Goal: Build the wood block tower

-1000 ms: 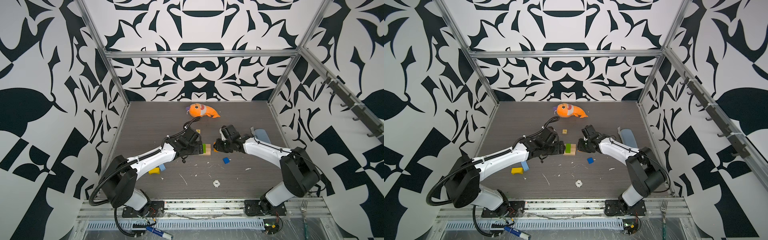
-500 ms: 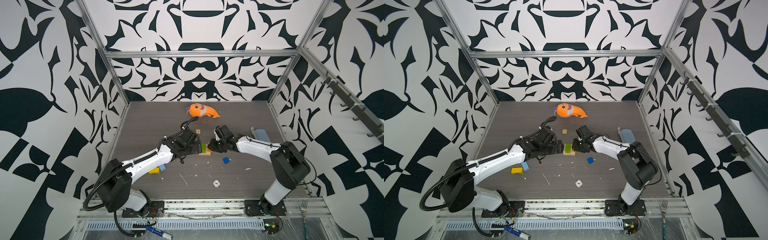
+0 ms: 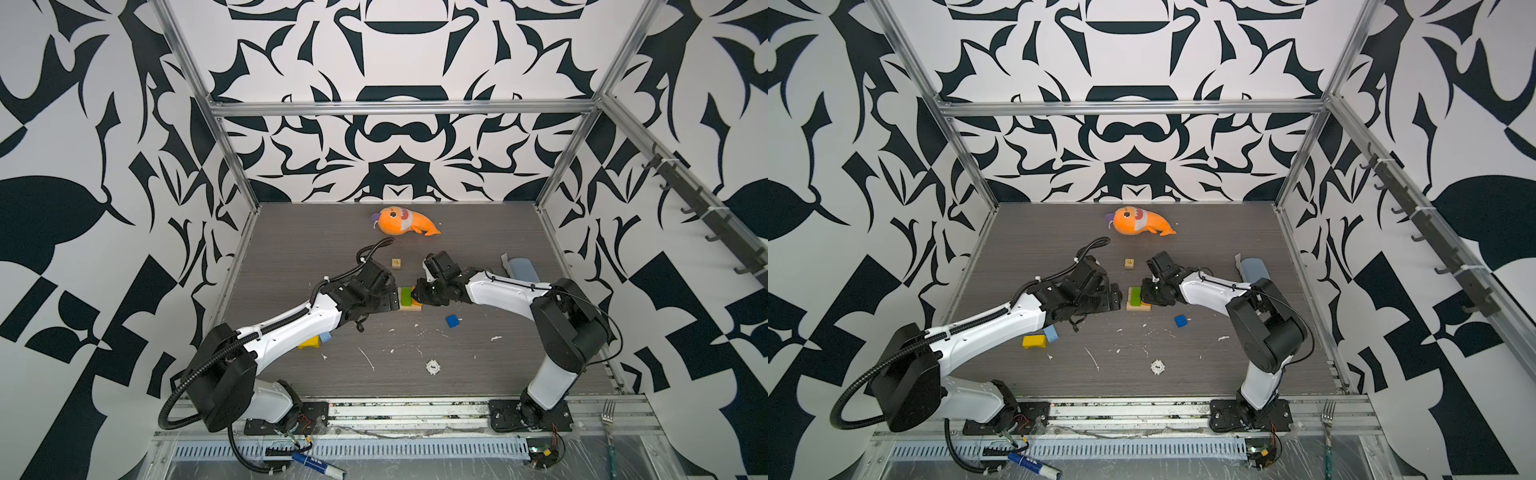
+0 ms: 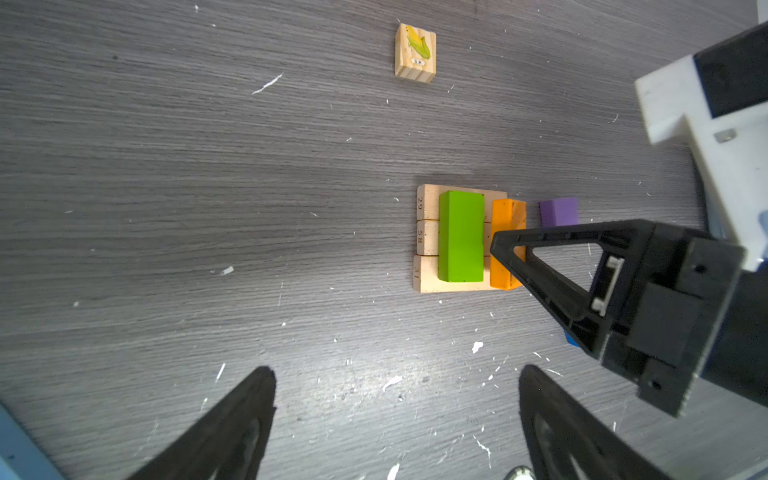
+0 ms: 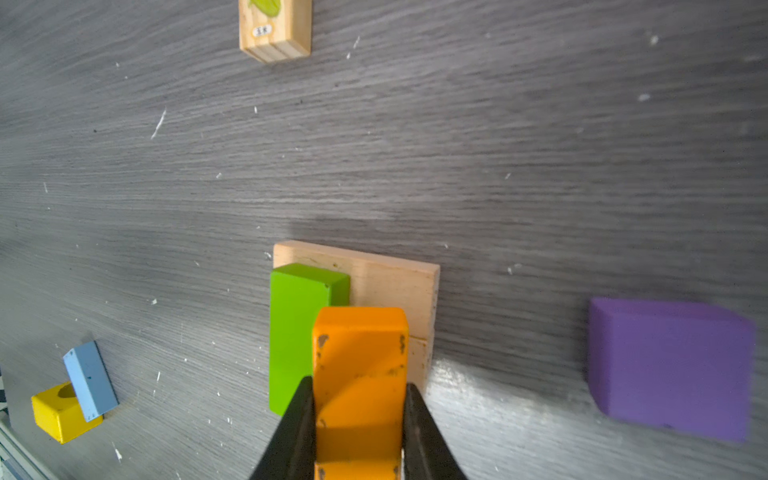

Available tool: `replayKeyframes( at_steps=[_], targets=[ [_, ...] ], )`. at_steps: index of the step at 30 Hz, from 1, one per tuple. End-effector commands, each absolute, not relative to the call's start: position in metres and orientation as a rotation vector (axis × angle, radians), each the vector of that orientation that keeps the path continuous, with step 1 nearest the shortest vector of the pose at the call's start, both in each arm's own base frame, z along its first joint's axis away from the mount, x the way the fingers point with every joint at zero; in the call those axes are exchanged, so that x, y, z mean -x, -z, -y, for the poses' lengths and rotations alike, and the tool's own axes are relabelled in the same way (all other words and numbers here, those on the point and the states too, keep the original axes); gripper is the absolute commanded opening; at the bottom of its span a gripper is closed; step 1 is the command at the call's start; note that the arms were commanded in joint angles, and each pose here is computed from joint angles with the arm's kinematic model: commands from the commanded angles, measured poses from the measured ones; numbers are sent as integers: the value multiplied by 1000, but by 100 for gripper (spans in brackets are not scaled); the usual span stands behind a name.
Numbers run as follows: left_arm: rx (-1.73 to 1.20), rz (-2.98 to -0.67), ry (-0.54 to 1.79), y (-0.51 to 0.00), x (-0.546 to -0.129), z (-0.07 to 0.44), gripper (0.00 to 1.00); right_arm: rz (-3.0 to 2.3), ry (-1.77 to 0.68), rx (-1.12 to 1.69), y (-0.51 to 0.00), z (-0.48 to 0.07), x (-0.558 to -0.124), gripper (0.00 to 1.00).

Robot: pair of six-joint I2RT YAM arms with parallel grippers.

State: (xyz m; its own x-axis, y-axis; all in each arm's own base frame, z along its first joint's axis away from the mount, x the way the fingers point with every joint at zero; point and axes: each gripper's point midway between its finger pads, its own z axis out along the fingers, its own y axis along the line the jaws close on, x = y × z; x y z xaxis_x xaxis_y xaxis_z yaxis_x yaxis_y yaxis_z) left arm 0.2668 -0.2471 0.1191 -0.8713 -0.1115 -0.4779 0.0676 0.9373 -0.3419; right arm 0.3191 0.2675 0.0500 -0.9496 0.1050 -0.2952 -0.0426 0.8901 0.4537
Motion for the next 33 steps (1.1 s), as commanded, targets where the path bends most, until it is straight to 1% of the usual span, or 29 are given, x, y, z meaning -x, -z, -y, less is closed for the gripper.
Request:
replayKeyframes(
  at_steps=[1, 24, 33],
  targets=[
    [62, -2585, 461, -120, -265, 239, 94, -2691, -708, -45, -68, -278, -330, 24],
    [70, -2613, 469, -113, -264, 244, 94, -2710, -675, -63, -61, -275, -329, 24],
    [70, -2616, 471, -112, -264, 244, 94, -2714, -666, -73, -58, -274, -328, 28]
  ],
)
